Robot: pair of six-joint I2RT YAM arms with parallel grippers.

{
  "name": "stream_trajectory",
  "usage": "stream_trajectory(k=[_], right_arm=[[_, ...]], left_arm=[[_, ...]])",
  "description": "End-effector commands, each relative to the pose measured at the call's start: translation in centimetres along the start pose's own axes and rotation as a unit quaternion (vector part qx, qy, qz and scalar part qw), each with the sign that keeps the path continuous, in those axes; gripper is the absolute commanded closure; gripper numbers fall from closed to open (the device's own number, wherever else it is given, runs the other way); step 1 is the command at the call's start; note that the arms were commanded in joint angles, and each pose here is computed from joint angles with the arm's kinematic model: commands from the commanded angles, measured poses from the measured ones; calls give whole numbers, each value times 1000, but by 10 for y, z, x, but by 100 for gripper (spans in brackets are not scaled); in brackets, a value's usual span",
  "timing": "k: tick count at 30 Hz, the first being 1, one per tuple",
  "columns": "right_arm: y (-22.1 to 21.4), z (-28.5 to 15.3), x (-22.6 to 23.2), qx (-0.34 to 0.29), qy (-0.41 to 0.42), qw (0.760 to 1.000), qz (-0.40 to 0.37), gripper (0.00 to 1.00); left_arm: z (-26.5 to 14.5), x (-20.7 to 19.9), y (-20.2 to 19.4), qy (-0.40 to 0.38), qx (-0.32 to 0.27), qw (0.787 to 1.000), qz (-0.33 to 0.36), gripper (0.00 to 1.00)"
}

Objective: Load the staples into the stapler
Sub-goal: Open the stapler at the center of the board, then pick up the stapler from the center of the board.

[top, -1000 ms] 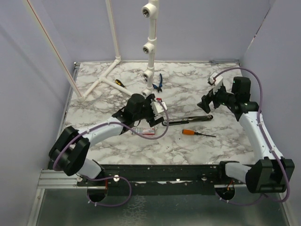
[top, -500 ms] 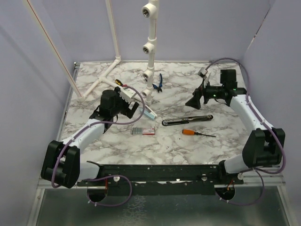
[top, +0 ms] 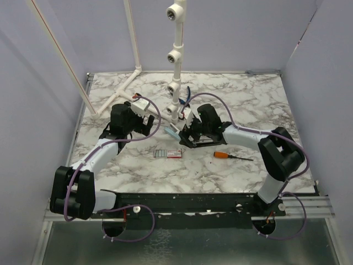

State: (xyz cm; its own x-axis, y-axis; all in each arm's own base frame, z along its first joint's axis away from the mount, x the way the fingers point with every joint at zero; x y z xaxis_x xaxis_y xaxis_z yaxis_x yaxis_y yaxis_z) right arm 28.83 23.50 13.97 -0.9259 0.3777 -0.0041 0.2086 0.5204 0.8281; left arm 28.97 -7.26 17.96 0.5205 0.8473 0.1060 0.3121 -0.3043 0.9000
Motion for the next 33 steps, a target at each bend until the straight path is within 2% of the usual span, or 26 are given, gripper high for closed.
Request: stream_trajectory(k=[1,13,25,28,33], right_arm=[[10,27,-16,-34,-71,997,21,15],[-11,61,-14,-32,-58,993,97,29],[-41,66,0,-21,-61,989,130,47],[-43,64,2,-24,-60,990,127,54],[-33,51,2,-39,-60,993,93,75]], left_arm=[[-6,5,4,18,-7,1000,-9,1],[-6,6,3,17,-18,1000,-8,1],[-7,4,5,10,-25,1000,-6,1],[-7,4,5,9,-25,1000,-3,1],[-7,2,5,-9,-29,999,10,1]])
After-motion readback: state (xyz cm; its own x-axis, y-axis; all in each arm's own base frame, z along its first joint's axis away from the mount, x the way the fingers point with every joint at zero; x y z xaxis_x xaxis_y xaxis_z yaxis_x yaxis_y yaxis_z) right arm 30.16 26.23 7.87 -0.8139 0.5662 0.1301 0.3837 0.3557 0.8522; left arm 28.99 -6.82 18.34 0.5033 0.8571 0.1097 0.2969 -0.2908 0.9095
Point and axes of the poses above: each gripper's point midway between its finger pads, its own z axis out along the fingers, its own x axis along the line the jaws close on, y = z × x, the point moved 10 cm from there along -z, back along the fingers
